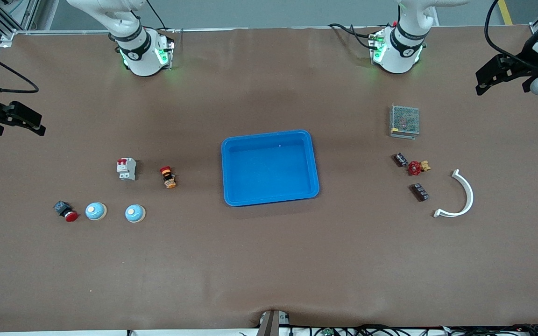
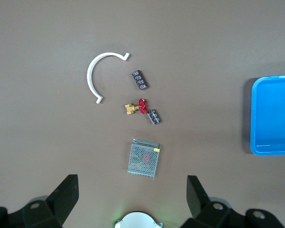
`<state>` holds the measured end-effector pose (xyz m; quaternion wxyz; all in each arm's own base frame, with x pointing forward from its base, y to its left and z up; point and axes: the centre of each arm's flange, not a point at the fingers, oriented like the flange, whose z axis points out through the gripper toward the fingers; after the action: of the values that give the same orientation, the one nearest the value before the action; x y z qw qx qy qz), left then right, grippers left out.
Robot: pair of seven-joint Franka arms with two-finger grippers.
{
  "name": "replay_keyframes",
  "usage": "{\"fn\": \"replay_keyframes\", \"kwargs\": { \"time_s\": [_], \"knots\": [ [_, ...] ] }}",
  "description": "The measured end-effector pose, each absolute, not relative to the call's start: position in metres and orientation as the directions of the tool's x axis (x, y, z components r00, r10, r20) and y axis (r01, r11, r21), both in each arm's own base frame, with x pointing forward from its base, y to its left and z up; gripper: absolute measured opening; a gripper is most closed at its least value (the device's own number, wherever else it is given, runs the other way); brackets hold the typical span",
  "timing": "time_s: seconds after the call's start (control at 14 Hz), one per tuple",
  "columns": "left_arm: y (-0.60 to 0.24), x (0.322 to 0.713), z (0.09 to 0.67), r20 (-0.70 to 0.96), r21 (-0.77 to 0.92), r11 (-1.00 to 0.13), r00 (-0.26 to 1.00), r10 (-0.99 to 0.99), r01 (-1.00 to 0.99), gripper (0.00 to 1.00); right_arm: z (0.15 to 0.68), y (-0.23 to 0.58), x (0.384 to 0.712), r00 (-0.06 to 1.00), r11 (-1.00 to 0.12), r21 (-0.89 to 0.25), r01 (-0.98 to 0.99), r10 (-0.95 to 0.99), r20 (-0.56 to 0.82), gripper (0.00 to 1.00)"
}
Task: Place electrolytic capacitor and blue bell in tray
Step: 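Move the right gripper to a bell while the left gripper nears a capacitor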
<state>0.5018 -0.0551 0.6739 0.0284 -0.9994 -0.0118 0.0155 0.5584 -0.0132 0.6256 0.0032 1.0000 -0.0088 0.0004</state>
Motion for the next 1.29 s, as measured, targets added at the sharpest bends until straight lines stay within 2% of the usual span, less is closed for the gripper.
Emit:
{"fn": "replay_keyframes", "kwargs": {
  "time_s": [0.79,1.29],
  "knots": [
    [-0.05,0.506,0.667,-0.047,-0.059,-0.998,0.998,0.034,0.032,1.0,0.623,-0.017,0.558,1.0,-1.0,0.003,-0.028,-0.028,-0.002,1.0],
    [-0.061,0.509,0.644,-0.098,-0.054,-0.998,0.995,0.016,0.011,1.0,0.56,-0.013,0.558,0.995,-0.996,-0.064,-0.064,-0.059,-0.082,1.0]
  ]
}}
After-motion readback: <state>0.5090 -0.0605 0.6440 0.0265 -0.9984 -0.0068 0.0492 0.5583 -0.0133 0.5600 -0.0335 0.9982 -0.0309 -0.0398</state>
